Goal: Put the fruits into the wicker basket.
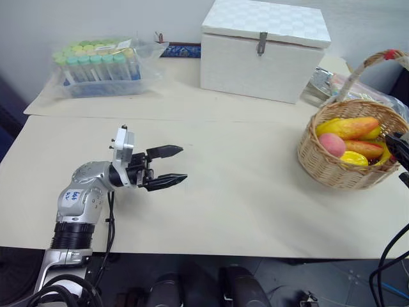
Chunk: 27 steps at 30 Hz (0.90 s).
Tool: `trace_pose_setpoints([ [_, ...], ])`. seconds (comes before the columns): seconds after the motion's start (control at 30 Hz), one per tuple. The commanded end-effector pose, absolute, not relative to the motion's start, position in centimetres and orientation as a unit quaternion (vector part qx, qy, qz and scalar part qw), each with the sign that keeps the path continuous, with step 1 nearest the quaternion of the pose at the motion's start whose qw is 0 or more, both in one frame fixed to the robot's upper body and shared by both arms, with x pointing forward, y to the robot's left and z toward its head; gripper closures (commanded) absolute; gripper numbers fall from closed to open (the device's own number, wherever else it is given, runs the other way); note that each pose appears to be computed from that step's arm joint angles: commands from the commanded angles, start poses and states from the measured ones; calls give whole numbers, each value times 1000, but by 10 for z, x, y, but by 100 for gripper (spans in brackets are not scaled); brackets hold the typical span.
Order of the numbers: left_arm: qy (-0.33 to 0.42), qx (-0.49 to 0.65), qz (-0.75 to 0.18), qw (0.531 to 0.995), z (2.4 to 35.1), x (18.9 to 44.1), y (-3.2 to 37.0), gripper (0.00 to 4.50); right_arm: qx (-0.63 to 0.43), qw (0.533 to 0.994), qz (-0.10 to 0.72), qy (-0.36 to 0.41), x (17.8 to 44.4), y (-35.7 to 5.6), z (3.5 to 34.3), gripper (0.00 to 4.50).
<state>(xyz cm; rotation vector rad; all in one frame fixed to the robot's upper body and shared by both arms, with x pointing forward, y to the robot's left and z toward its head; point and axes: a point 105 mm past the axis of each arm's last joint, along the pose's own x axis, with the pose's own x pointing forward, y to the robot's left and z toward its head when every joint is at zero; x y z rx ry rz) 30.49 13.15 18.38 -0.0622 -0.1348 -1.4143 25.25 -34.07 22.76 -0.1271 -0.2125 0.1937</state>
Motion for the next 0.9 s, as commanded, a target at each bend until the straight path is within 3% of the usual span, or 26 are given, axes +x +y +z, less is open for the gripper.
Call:
trace_pose_setpoints([
  [0.03,-72,-10,-657,750,190,304,132,0,-69,987,93,-107,247,-362,234,360],
  [0.23,-66,4,-658,750,188,305,136,0,-92,991,88,-38,231,-385,218,166],
  [0.4,-43,64,-652,754,181,300,147,0,-169,981,92,8,196,-388,222,4],
  [0.57,5,110,-637,763,153,291,169,0,-187,971,140,50,176,-360,207,4],
  [0.63,38,165,-615,770,131,280,184,0,-178,955,230,60,178,-312,177,4],
  [0.77,49,197,-588,783,115,271,190,0,-182,936,302,-13,190,-264,165,4],
  [0.9,50,191,-567,800,111,261,193,0,-169,869,464,-17,195,-209,142,4],
])
